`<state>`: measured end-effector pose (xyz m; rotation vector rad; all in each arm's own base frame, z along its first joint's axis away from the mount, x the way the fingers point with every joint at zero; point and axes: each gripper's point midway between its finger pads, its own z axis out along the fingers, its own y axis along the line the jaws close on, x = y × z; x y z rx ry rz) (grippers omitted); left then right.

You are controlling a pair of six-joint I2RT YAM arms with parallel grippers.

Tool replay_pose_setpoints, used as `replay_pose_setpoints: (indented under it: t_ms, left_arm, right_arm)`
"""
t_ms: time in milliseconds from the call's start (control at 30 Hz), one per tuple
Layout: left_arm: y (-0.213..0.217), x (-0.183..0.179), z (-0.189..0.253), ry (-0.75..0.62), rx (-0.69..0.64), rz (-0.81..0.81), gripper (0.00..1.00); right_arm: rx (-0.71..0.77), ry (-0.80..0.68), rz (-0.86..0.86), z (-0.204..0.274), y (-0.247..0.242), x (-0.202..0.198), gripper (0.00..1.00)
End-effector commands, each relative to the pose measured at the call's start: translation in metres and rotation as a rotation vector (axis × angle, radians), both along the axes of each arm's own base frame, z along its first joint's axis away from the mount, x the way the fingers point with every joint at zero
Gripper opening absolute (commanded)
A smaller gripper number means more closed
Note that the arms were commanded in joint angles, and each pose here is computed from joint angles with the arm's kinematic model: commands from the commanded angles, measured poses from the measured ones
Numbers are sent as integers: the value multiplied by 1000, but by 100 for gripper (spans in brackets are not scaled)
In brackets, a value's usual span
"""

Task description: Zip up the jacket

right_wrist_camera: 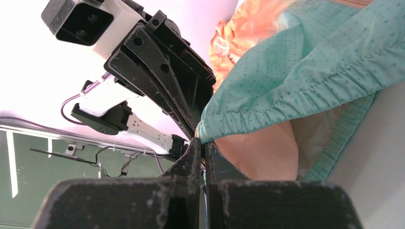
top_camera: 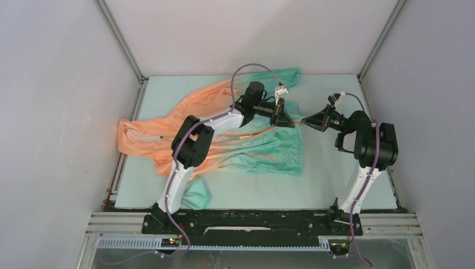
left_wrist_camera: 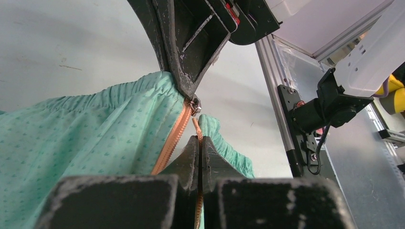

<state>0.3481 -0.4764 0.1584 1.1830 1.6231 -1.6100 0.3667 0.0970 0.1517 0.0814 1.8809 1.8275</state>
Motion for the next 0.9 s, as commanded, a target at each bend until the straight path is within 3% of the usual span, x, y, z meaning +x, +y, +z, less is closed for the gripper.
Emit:
replay_pose_setpoints:
  t_ms: [0, 867]
  left_arm:
    - [1, -5, 16, -40, -27, -37, 0]
    - [-4, -6, 21, -46, -45, -50, 0]
  right_arm:
    - [-36, -124, 12, 15, 1, -5, 0]
    - [-36, -120, 22, 12, 4, -5, 0]
